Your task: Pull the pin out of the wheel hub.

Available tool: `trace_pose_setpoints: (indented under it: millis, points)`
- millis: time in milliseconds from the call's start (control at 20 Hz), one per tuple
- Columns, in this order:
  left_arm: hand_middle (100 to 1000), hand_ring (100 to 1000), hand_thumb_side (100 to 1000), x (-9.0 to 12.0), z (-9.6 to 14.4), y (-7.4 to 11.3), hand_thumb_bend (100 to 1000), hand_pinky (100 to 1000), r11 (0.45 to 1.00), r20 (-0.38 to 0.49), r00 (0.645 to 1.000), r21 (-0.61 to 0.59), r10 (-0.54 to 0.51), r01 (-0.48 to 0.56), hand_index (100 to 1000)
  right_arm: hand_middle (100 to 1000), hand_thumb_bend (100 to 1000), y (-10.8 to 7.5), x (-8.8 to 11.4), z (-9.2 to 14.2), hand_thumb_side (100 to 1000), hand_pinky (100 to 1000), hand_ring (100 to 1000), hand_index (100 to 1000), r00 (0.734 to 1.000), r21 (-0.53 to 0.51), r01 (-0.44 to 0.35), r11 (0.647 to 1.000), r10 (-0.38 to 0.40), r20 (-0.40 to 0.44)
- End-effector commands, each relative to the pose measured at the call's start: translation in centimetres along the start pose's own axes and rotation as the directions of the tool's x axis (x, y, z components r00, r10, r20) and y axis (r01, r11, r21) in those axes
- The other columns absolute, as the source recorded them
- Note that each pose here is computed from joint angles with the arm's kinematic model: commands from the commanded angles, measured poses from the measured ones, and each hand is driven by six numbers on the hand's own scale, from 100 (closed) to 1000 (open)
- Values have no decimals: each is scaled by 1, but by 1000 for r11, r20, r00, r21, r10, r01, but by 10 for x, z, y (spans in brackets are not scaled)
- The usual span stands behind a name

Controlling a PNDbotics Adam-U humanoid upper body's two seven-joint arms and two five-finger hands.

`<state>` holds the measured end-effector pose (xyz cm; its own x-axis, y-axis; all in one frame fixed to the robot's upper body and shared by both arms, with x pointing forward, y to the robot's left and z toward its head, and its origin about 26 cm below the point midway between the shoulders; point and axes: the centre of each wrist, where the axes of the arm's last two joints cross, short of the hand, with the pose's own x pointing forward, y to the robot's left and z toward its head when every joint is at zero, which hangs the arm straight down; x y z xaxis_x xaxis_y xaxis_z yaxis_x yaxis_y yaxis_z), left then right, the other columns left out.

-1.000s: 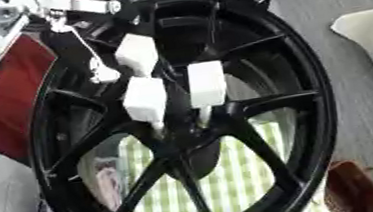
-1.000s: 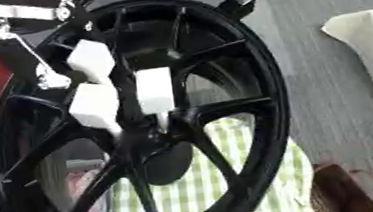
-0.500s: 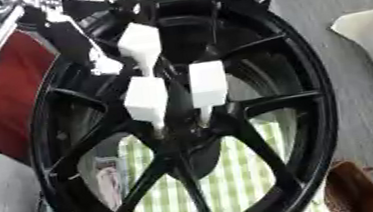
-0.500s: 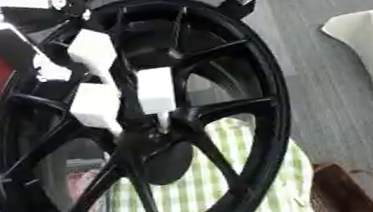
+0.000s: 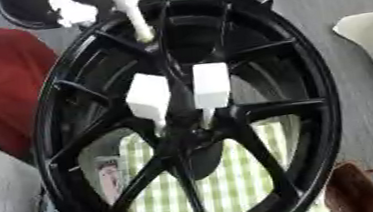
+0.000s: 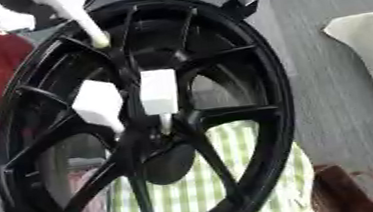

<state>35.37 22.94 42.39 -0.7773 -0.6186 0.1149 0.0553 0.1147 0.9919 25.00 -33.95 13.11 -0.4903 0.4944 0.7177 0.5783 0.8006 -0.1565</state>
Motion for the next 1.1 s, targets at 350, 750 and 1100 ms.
trace_pose_setpoints:
  millis: [350,750,1100]
  points:
    - [529,656,102,-55,104,8,100,785,975,-361,932,212,20,62,526,641,100,-7,3,-4,711,687,712,699,999,-32,-18,999,19,39]
    - [775,829,385,-94,147,-38,227,876,993,-539,841,115,53,11,847,641,100,-7,4,-4,711,688,712,700,999,-40,-9,999,11,38]
    - [858,919,580,-103,158,-40,526,921,999,-564,825,51,30,-1,934,641,100,-8,3,-3,709,688,712,700,999,-43,-10,999,11,38]
